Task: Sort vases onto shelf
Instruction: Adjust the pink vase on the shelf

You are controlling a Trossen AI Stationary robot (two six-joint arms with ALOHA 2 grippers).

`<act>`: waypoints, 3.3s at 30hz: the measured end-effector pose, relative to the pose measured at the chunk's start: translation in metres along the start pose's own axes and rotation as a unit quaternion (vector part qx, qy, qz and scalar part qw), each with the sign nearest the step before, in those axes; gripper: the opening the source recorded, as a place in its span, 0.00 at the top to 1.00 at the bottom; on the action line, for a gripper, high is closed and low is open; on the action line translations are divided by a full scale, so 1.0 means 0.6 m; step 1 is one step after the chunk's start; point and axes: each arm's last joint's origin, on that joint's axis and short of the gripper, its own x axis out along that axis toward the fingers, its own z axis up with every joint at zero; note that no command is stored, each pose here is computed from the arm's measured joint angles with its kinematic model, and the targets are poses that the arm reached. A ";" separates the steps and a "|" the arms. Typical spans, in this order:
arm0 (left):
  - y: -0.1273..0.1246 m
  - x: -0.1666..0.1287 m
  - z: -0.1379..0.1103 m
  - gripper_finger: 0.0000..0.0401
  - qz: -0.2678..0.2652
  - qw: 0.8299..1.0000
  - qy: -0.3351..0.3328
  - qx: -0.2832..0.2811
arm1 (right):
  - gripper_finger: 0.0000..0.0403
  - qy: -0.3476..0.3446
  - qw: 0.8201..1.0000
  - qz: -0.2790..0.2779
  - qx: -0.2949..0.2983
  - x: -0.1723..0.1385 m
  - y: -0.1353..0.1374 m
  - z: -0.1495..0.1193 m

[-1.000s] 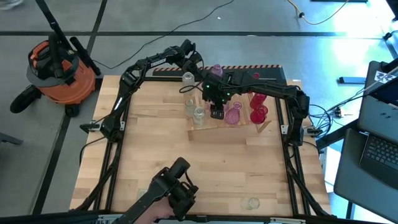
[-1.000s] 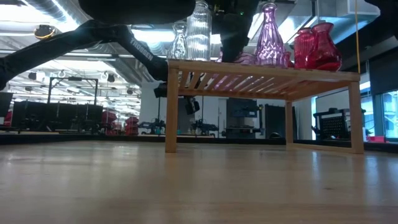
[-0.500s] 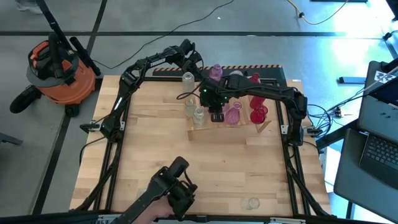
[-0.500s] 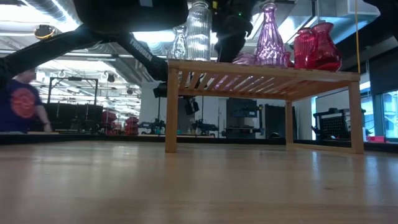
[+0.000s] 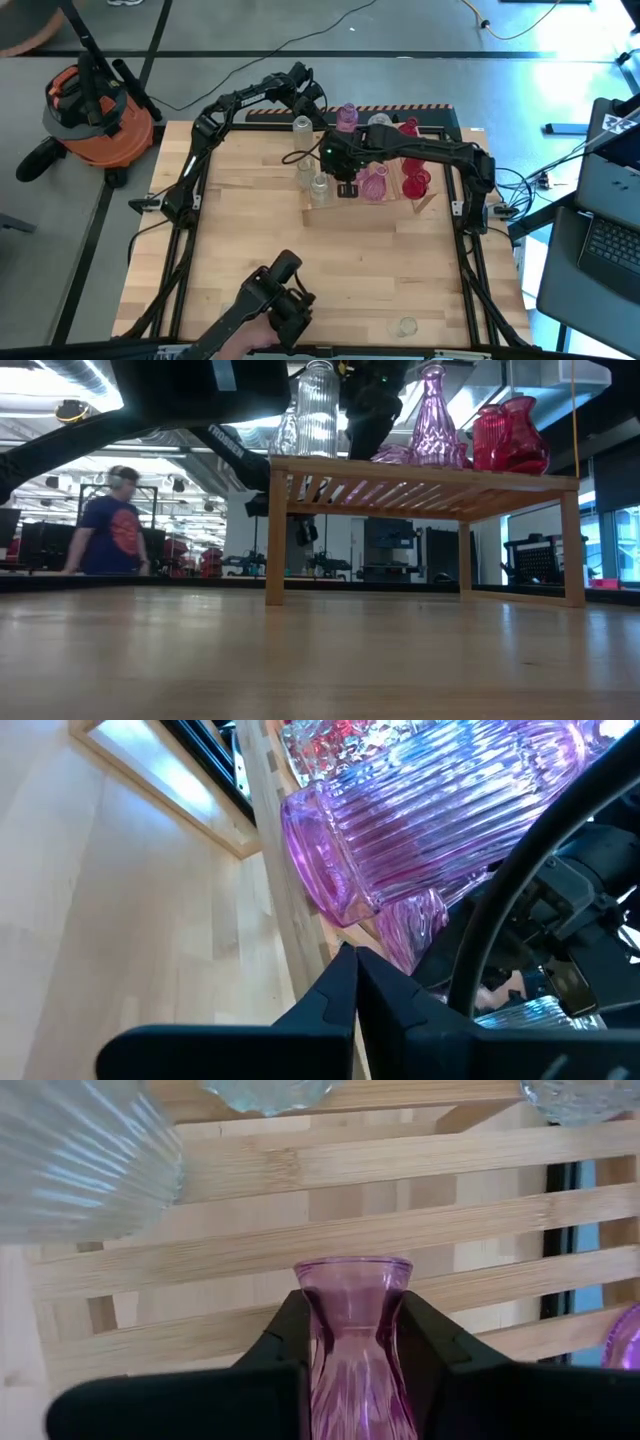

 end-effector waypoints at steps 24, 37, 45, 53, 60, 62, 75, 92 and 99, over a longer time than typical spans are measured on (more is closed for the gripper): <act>0.001 -0.006 0.000 1.00 0.002 1.000 -0.003 -0.001 | 0.89 -0.142 0.986 -0.030 0.079 -0.091 -0.025 0.003; 0.002 -0.011 0.001 1.00 0.012 1.000 -0.006 0.019 | 0.90 -0.311 0.932 -0.126 0.140 -0.213 -0.032 -0.019; 0.004 0.002 0.015 1.00 0.058 0.994 -0.007 0.092 | 0.90 -0.418 0.877 -0.137 0.192 -0.225 -0.016 -0.076; -0.010 0.029 0.059 1.00 0.080 0.987 -0.045 0.128 | 0.90 -0.518 0.819 -0.135 0.206 -0.206 0.011 -0.127; -0.025 0.066 0.070 1.00 0.064 0.988 -0.050 0.128 | 0.90 -0.557 0.790 -0.133 0.219 -0.172 0.025 -0.172; -0.026 0.076 0.068 1.00 0.059 0.990 -0.043 0.122 | 0.90 -0.568 0.780 -0.139 0.222 -0.158 0.022 -0.183; -0.026 0.082 0.068 1.00 0.066 0.991 -0.047 0.104 | 0.91 -0.634 0.730 -0.113 0.231 -0.085 -0.019 -0.244; -0.025 0.078 0.068 1.00 0.068 0.993 -0.051 0.086 | 0.91 -0.661 0.720 -0.107 0.181 -0.122 -0.029 -0.226; -0.025 0.078 0.068 1.00 0.068 0.993 -0.051 0.085 | 0.91 -0.655 0.732 -0.121 0.145 -0.170 -0.039 -0.203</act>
